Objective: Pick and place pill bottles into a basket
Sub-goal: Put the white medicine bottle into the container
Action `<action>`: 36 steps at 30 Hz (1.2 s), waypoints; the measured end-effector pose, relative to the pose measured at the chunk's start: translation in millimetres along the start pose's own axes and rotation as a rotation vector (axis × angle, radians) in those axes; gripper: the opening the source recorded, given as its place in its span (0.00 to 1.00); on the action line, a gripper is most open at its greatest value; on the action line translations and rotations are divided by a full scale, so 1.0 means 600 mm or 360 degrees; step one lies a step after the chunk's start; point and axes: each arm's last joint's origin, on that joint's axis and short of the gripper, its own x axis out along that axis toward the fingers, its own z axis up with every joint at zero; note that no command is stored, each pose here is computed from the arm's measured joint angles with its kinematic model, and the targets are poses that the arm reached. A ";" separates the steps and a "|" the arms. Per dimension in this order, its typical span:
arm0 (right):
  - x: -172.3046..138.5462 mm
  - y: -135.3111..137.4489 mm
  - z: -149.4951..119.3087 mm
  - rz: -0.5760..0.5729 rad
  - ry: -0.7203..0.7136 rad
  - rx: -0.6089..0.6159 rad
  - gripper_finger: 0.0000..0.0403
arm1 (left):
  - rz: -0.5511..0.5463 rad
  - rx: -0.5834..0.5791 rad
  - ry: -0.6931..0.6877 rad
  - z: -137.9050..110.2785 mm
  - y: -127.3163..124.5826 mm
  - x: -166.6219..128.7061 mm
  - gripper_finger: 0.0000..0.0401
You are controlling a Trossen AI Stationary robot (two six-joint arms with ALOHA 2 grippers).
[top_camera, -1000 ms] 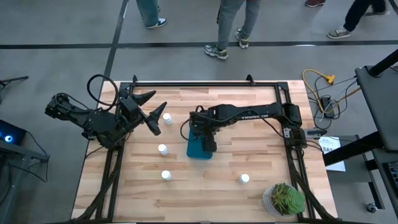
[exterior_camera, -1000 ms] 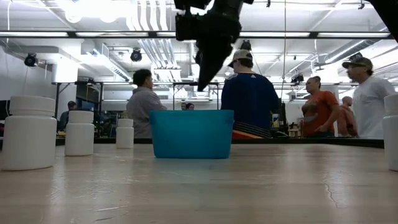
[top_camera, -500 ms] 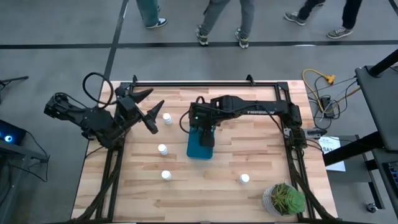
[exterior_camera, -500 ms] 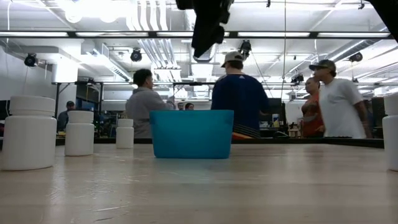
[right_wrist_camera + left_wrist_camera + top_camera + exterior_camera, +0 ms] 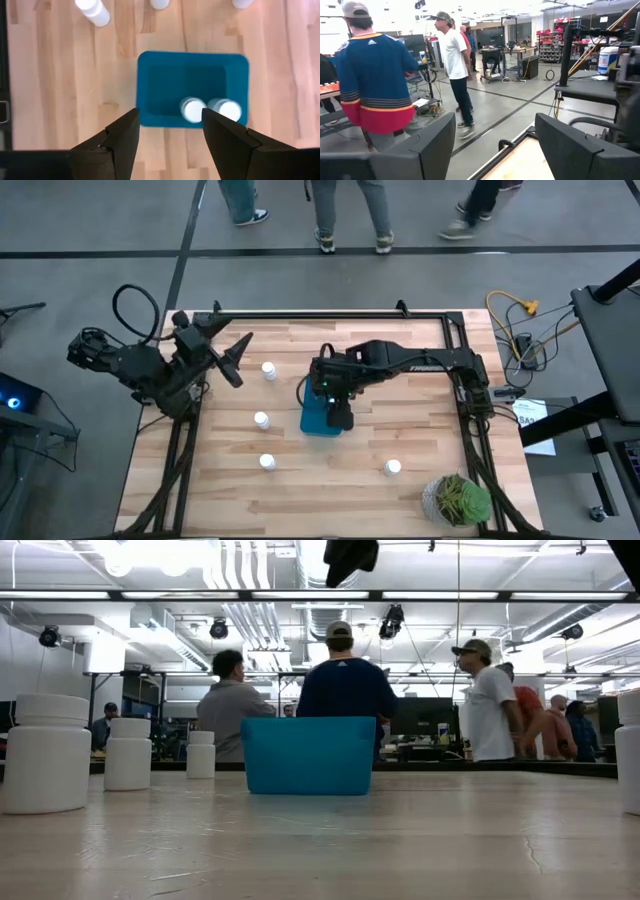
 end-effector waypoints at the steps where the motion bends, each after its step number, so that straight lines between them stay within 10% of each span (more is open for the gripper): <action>1: -0.003 0.005 -0.003 0.0003 0.0011 0.0017 0.51 | 0.0000 -0.0002 -0.0001 0.000 0.001 0.000 0.64; 26: -0.023 0.145 -0.054 -0.0122 -0.0048 0.0308 0.51 | -0.0025 -0.0109 -0.0001 -0.001 -0.003 0.001 0.64; 36: -0.030 0.166 -0.071 -0.0166 -0.0024 0.0196 0.51 | -0.0644 -0.0393 0.0026 -0.006 -0.036 0.002 0.64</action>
